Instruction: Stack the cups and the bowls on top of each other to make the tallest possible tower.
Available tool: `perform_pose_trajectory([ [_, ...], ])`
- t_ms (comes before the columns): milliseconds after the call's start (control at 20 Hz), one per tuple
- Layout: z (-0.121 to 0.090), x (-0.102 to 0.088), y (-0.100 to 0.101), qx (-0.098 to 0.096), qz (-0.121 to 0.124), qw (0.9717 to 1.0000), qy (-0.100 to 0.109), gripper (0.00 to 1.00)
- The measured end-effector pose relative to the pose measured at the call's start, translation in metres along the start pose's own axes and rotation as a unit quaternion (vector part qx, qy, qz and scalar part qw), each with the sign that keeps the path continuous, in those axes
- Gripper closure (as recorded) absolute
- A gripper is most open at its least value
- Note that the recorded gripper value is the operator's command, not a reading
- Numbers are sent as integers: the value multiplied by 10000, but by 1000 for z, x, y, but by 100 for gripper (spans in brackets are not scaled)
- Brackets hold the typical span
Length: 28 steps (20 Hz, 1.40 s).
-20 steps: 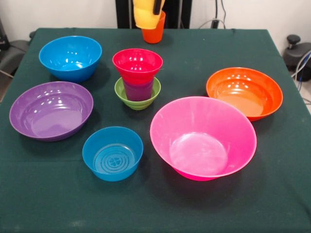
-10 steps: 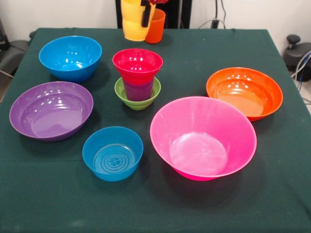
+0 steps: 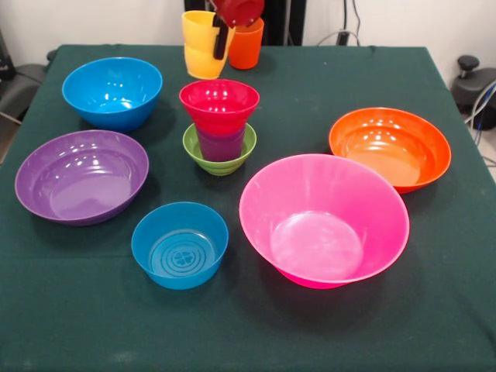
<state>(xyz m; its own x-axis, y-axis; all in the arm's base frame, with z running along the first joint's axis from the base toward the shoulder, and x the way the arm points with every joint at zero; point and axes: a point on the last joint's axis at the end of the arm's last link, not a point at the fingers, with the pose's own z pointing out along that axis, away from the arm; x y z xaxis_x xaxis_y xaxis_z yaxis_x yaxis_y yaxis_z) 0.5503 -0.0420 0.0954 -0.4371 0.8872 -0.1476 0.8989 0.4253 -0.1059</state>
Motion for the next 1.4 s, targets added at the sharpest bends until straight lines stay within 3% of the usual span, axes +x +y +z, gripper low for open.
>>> perform_pose_trajectory([
  [550, 21, 1, -9, 189, 16, 9998, 95, 100],
  [850, 20, -3, -7, 174, 27, 9998, 52, 100],
  [1100, 6, -5, -5, 131, 53, 9999, 7, 100],
  [1400, -35, 3, 3, 137, 65, 9998, 115, 100],
])
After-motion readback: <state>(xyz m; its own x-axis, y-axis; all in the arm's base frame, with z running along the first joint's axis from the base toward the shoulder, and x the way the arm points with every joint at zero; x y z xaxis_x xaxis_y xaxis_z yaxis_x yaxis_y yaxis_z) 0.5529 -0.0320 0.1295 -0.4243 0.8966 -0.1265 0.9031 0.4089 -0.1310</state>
